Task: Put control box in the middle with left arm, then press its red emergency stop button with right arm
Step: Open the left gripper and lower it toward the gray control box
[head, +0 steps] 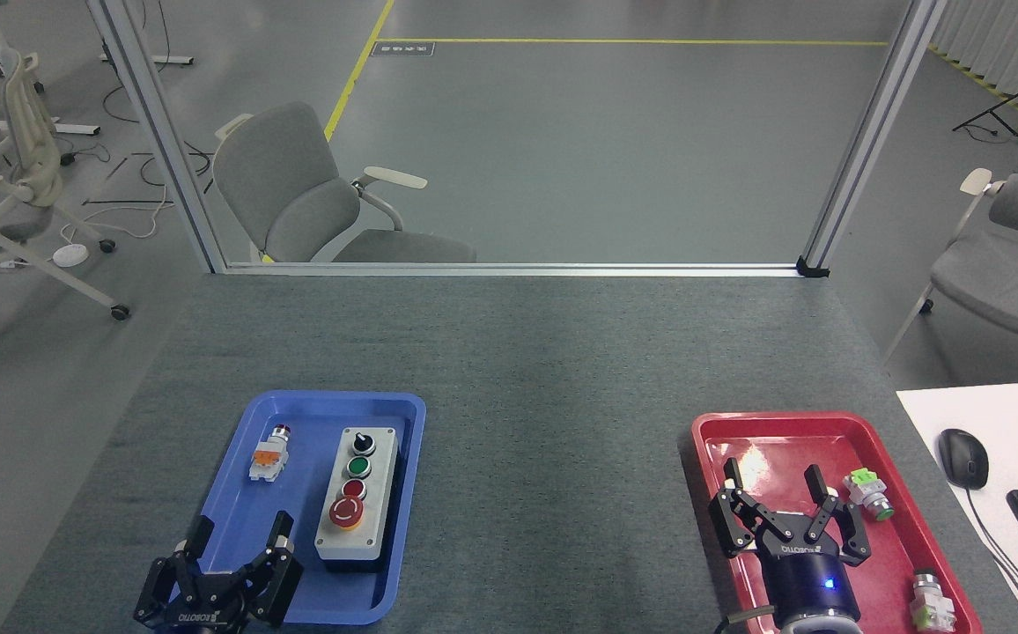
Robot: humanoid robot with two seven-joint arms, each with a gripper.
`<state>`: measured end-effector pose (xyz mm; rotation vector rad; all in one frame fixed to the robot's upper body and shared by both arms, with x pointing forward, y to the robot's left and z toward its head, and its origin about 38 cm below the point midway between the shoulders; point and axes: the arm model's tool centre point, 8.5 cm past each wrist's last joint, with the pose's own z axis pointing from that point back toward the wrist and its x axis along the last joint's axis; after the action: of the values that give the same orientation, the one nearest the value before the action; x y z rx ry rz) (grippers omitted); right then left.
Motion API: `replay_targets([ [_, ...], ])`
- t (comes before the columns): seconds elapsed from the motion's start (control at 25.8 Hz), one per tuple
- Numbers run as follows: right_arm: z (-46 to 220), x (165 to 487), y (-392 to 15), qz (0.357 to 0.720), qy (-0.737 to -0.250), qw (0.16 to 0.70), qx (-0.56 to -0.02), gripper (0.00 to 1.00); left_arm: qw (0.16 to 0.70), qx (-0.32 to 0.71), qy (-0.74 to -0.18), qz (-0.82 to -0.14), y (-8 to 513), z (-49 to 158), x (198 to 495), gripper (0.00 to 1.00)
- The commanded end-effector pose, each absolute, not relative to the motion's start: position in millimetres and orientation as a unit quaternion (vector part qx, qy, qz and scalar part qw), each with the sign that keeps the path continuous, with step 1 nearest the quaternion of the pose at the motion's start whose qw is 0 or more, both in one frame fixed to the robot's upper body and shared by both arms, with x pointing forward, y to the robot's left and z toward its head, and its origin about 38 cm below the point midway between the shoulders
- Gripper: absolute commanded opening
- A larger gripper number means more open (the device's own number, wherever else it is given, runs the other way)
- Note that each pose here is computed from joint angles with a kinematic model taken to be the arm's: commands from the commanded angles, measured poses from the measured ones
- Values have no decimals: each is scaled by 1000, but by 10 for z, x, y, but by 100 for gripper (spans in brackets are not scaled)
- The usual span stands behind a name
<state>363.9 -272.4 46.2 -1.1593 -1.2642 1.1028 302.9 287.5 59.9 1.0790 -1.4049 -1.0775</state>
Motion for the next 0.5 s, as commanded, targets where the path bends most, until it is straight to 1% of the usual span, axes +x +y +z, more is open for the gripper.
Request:
replay_targets([
  [0.0,461,3639,-2719,460,-529,524,-484,98,496,464,-553,-482,2811,510,2946,99],
  [0.12,462,3639,-2724,461,-528,524,-484,98,481,478,-529,-510,2714,442,2941,99],
  [0.23,460,3633,-2745,463,-526,522,-486,98,488,471,-523,-516,2560,335,2935,99],
  [0.39,464,3634,-2766,465,-525,520,-487,98,511,447,-509,-530,2316,92,2959,99],
  [0.47,458,3633,-2766,465,-525,521,-487,98,512,443,-506,-534,2224,43,3015,99],
])
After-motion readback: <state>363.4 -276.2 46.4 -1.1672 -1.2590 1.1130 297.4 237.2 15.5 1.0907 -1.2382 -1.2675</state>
